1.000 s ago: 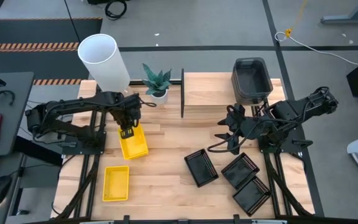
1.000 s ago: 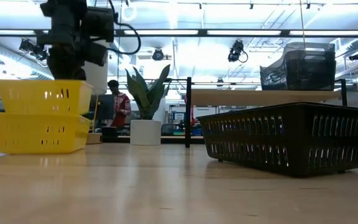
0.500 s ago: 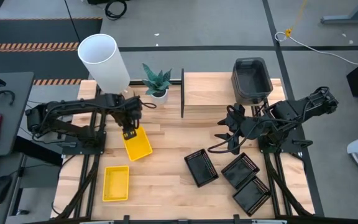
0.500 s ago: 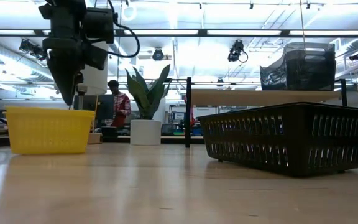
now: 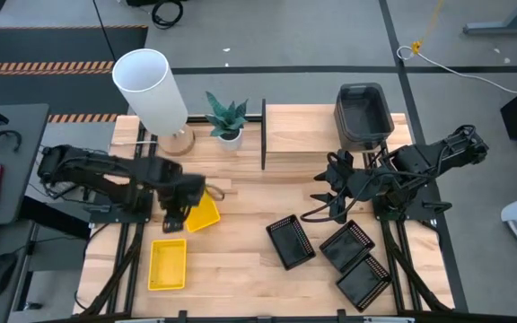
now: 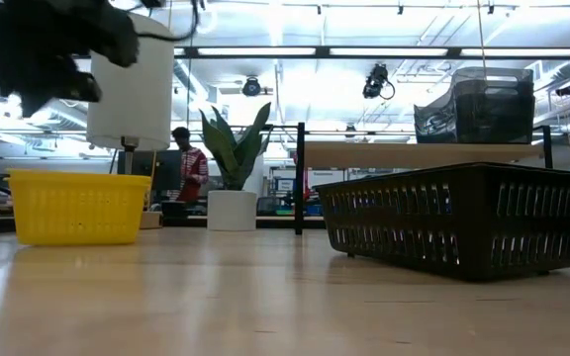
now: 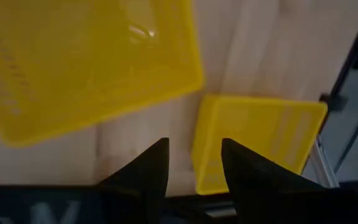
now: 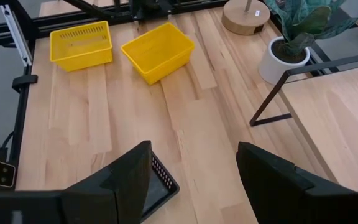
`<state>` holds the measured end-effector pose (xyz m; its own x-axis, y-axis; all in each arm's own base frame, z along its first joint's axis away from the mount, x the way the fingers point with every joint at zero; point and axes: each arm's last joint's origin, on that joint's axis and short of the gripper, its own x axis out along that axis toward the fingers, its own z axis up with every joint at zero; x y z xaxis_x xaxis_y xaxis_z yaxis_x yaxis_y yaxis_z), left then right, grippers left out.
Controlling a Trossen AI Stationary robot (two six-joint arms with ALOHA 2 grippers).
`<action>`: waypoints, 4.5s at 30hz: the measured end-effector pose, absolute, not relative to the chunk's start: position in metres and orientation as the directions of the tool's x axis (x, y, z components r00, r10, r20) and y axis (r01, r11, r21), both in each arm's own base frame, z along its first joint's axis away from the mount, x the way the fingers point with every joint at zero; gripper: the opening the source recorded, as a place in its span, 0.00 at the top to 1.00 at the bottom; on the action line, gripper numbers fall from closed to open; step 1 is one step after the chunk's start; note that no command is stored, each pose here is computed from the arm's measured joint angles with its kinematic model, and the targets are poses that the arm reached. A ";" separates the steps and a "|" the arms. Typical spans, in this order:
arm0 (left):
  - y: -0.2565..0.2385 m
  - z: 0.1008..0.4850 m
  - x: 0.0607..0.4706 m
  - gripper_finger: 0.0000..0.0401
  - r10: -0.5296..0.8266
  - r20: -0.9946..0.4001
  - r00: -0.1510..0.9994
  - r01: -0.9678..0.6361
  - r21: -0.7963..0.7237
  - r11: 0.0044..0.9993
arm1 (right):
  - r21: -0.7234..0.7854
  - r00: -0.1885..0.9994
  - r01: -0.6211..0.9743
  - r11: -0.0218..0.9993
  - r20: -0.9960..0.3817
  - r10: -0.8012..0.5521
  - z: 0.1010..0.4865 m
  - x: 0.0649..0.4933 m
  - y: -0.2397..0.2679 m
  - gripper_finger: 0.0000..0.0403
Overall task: Stack baskets on shelf by color
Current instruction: Stack the bottom yellow bin on top of the yellow bin, then stack the top left black bin on top of the top black bin
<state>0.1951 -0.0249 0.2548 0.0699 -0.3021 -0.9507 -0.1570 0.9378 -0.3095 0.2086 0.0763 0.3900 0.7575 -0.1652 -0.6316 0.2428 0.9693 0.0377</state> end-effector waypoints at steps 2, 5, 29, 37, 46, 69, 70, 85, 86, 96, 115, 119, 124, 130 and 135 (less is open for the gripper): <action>-0.039 0.255 0.193 0.63 -0.288 -0.956 0.051 -0.122 -0.293 0.948 | 0.038 0.759 0.242 0.970 -0.630 -0.164 0.390 0.209 0.076 0.40; -0.054 0.246 0.189 0.64 -0.274 -0.961 0.039 -0.098 -0.277 0.956 | 0.038 0.769 0.233 0.972 -0.619 -0.160 0.391 0.210 0.077 0.40; -0.088 0.159 0.152 0.70 -0.201 -0.980 -0.011 -0.239 -0.192 0.952 | 0.066 0.777 0.221 0.973 -0.615 -0.134 0.392 0.211 0.078 0.40; -0.091 0.160 0.155 0.97 -0.238 -0.971 0.007 -0.288 -0.230 0.930 | 0.066 0.777 0.221 0.973 -0.615 -0.134 0.392 0.211 0.078 0.40; -0.098 0.208 0.169 0.98 -0.396 -0.917 0.040 -0.201 -0.396 0.896 | 0.060 0.777 0.217 0.974 -0.615 -0.135 0.392 0.211 0.078 0.40; 0.046 0.255 0.192 0.99 -0.041 -0.982 0.183 -0.433 -0.118 0.893 | 0.069 0.801 0.205 0.976 -0.586 -0.127 0.395 0.213 0.079 0.40; 0.052 0.254 0.192 0.99 -0.031 -0.984 0.175 -0.438 -0.106 0.893 | 0.069 0.801 0.205 0.976 -0.585 -0.127 0.395 0.213 0.079 0.40; 0.066 0.215 0.218 0.95 -0.079 -0.997 0.019 -0.316 -0.081 0.945 | 0.060 0.799 0.226 0.972 -0.582 -0.150 0.395 0.213 0.078 0.40; 0.066 0.213 0.219 0.91 -0.083 -0.997 0.008 -0.316 -0.081 0.945 | 0.060 0.797 0.224 0.973 -0.586 -0.147 0.395 0.213 0.078 0.40; 0.062 0.216 0.214 0.50 -0.119 -0.987 -0.105 -0.384 -0.070 0.921 | 0.068 0.703 0.221 0.973 -0.703 -0.110 0.384 0.203 0.076 0.40; 0.005 0.292 0.258 0.56 -0.068 -0.868 0.492 -0.459 -0.325 0.827 | 0.170 0.454 0.277 0.946 -0.890 0.027 0.259 0.216 0.066 0.40; -0.007 0.295 0.265 0.57 -0.090 -0.831 0.548 -0.427 -0.371 0.825 | 0.181 0.507 0.289 0.940 -0.862 0.010 0.257 0.228 0.050 0.41; -0.018 0.300 0.269 0.57 -0.115 -0.790 0.602 -0.392 -0.418 0.820 | 0.245 0.560 0.246 0.938 -0.826 0.069 0.251 0.250 0.030 0.44; -0.031 0.303 0.267 0.57 -0.199 -0.771 0.605 -0.366 -0.491 0.791 | 0.263 0.518 0.170 0.950 -0.844 0.141 0.225 0.275 0.023 0.47; -0.045 0.306 0.262 0.57 -0.339 -0.750 0.568 -0.324 -0.583 0.745 | 0.224 0.476 0.094 0.970 -0.866 0.154 0.210 0.294 0.027 0.47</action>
<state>0.2623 -0.0454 0.3060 0.5684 -0.3389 -0.7497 -0.3240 0.7453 -0.5826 0.2939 0.0266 0.2101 0.4763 0.1538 -0.8657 0.0945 0.9699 0.2243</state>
